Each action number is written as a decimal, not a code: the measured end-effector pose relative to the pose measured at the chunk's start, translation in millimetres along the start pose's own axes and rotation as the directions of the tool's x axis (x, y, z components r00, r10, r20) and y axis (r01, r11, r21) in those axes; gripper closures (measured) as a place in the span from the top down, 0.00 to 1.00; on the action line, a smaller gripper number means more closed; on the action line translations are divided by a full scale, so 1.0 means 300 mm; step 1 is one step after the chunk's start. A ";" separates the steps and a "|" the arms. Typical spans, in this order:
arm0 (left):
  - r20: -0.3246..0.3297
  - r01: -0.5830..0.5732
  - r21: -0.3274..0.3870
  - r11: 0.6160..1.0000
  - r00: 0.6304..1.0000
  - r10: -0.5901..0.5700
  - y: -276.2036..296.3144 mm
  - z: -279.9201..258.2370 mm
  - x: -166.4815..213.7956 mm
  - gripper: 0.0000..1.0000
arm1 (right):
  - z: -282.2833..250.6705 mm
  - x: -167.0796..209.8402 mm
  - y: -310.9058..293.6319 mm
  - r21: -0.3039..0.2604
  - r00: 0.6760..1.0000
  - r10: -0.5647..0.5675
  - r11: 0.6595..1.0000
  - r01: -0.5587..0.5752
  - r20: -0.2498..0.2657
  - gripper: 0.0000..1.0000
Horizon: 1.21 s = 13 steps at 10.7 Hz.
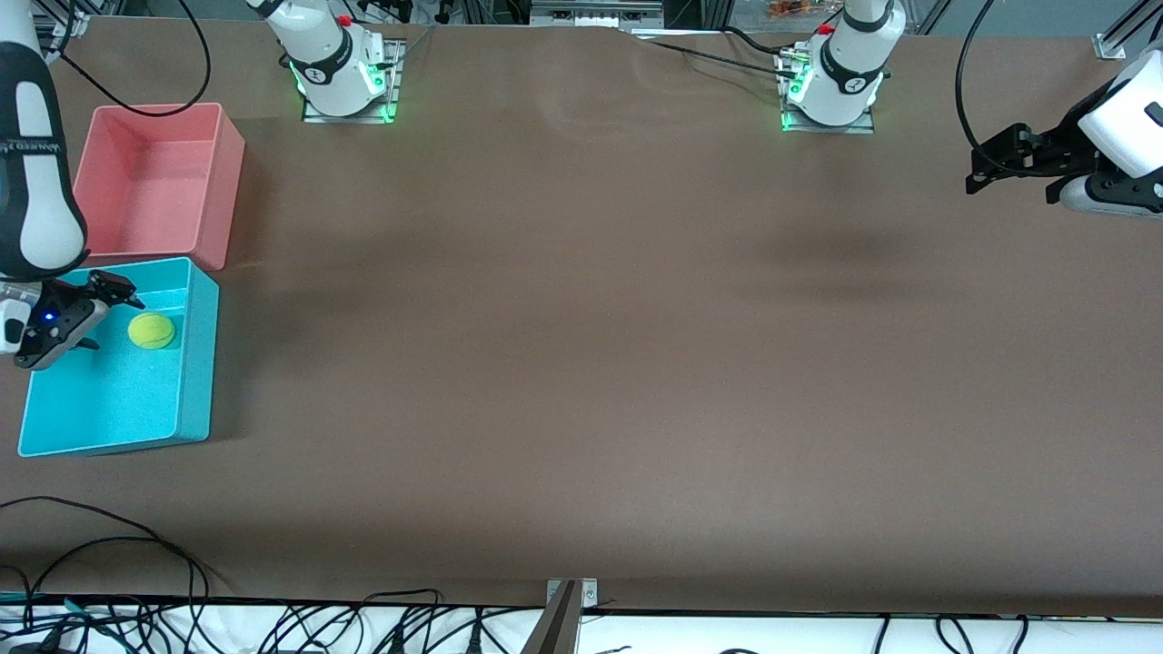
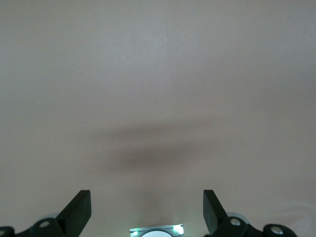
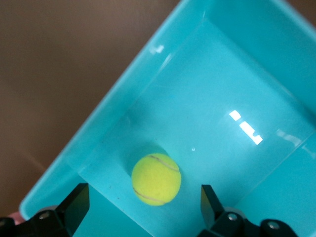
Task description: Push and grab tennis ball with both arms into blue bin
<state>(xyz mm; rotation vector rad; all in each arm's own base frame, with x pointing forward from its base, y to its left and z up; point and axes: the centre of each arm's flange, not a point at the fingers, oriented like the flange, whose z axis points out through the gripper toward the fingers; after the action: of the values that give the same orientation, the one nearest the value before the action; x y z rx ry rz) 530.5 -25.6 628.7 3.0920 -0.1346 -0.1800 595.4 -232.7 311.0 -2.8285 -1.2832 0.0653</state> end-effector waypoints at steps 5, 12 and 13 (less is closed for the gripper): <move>0.001 -0.001 0.000 1.000 1.000 0.001 0.002 0.001 0.001 1.00 | -0.318 0.216 -0.169 -0.007 0.984 0.159 0.987 -0.160 -0.079 1.00; 0.001 -0.002 0.000 1.000 1.000 0.002 0.003 0.002 0.003 1.00 | -0.586 0.476 -0.402 0.031 0.910 0.411 0.911 -0.410 -0.053 1.00; 0.001 -0.002 0.000 1.000 1.000 0.002 0.002 0.002 0.003 1.00 | -0.620 0.522 -0.438 0.025 0.899 0.436 0.900 -0.436 -0.047 1.00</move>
<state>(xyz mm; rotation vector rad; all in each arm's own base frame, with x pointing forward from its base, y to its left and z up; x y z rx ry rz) 531.2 -26.4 628.0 3.0921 -0.1374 -0.1819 609.7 -31.0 499.4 -3.0220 -0.6110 0.0116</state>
